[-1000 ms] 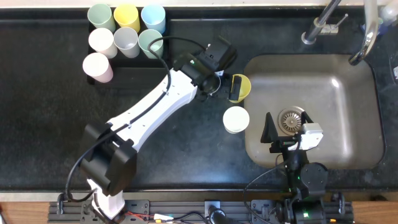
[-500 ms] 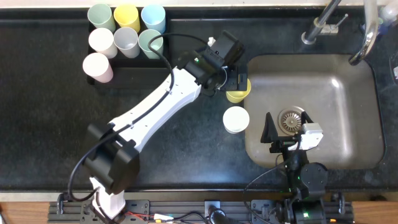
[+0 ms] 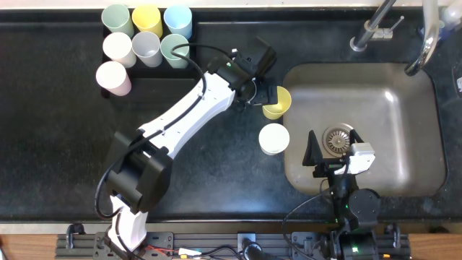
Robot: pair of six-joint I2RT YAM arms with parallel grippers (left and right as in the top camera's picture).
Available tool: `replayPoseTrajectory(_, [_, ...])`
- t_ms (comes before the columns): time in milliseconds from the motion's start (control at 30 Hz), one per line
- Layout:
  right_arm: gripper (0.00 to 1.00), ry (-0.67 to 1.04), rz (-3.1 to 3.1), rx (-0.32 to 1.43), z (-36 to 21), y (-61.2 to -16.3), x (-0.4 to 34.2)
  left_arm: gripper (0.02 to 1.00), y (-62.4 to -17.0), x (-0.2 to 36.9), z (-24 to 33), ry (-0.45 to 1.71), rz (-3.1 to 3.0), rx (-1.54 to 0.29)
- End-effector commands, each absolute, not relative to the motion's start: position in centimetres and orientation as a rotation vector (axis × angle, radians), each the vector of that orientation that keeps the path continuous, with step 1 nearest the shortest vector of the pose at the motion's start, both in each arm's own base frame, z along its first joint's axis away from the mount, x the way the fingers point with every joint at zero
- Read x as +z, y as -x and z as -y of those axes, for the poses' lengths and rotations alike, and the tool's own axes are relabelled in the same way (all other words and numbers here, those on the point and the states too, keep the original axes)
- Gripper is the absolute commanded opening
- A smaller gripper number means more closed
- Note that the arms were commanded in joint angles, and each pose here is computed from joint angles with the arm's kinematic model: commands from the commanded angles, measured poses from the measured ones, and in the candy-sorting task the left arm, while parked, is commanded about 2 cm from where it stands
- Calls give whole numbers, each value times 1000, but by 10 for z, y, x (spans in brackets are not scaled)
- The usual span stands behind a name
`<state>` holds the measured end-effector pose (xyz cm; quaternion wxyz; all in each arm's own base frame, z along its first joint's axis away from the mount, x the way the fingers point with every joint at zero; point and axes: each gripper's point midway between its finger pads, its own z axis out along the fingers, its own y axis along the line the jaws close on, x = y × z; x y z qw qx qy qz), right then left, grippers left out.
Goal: Store Cups
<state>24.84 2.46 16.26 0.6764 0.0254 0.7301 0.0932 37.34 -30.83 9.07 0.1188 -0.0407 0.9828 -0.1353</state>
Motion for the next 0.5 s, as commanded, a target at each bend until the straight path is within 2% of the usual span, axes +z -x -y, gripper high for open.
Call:
replayPoseTrajectory(33, [998, -64, -1642, 210, -24, -249, 159, 768, -378, 94, 310, 147, -2859, -395])
replayPoseTrajectory(67, [998, -64, -1642, 210, -24, -249, 159, 382, -378, 94, 310, 147, -2860, -395])
replayPoseTrajectory(100, [996, -64, -1642, 210, -24, -249, 159, 115, -378, 93, 310, 147, -2860, -394])
replayPoseTrajectory(133, [998, -64, -1642, 210, -24, -249, 159, 34, -378, 91, 310, 147, -2864, -391])
replayPoseTrajectory(367, [998, -64, -1642, 210, -24, -249, 159, 36, -378, 80, 309, 157, -2887, -376])
replayPoseTrajectory(500, [996, -64, -1642, 210, -24, -249, 159, 36, -385, 97, 303, 183, -2866, -390])
